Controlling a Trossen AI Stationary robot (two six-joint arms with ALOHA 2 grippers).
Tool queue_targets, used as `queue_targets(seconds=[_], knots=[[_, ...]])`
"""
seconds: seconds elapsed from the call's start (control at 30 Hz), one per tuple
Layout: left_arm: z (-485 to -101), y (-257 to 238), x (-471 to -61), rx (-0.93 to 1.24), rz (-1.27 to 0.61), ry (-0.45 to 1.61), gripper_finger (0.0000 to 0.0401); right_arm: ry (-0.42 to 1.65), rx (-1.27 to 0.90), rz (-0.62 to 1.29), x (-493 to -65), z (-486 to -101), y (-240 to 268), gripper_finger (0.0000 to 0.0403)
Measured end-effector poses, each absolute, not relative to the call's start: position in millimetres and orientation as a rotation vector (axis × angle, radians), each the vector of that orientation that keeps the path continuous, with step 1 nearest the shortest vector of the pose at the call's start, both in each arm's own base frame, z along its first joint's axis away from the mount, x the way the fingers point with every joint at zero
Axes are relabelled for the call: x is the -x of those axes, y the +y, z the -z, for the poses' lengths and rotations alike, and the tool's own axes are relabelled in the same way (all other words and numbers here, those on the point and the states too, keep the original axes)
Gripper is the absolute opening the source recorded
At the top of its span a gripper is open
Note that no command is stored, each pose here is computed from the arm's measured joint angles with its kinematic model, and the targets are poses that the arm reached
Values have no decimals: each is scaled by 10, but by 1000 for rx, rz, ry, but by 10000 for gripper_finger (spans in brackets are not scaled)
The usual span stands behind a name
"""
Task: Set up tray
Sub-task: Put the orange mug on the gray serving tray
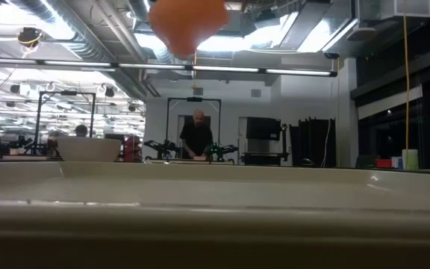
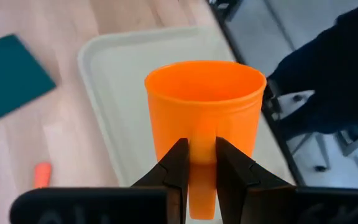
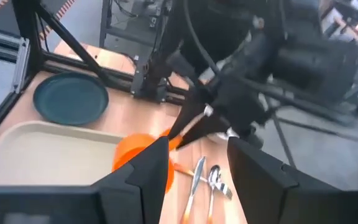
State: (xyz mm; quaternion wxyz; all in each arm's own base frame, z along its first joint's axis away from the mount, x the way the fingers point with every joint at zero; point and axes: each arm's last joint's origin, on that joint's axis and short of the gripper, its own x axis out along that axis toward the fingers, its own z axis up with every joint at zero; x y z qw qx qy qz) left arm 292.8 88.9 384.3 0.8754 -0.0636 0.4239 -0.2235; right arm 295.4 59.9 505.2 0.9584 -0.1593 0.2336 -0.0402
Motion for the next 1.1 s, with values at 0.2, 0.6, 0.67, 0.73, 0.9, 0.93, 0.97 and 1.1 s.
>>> queue_targets(seconds=[0.2,0.6,0.67,0.73,0.9,0.93,0.97,1.1], knots=[[-3927,828,-2625,92,361,928,38,532,282,109,-3015,-4928,545,169],[-4054,641,-1815,108,-75,610,38,609,265,153,-3185,-4661,427,169],[-3947,619,-1728,128,-132,553,38,604,261,158,-3217,-4630,413,169],[-3793,596,-1655,144,-163,512,38,593,258,162,-3243,-4615,408,169],[-3315,548,-1557,136,-153,441,38,569,249,161,-3269,-4628,394,169],[-3243,535,-1549,119,-129,407,38,562,245,162,-3280,-4630,391,169],[-3177,523,-1543,106,-102,372,38,558,241,164,-3287,-4631,388,169],[-2943,475,-1499,98,-9,283,38,539,219,174,-3297,-4645,375,169]])
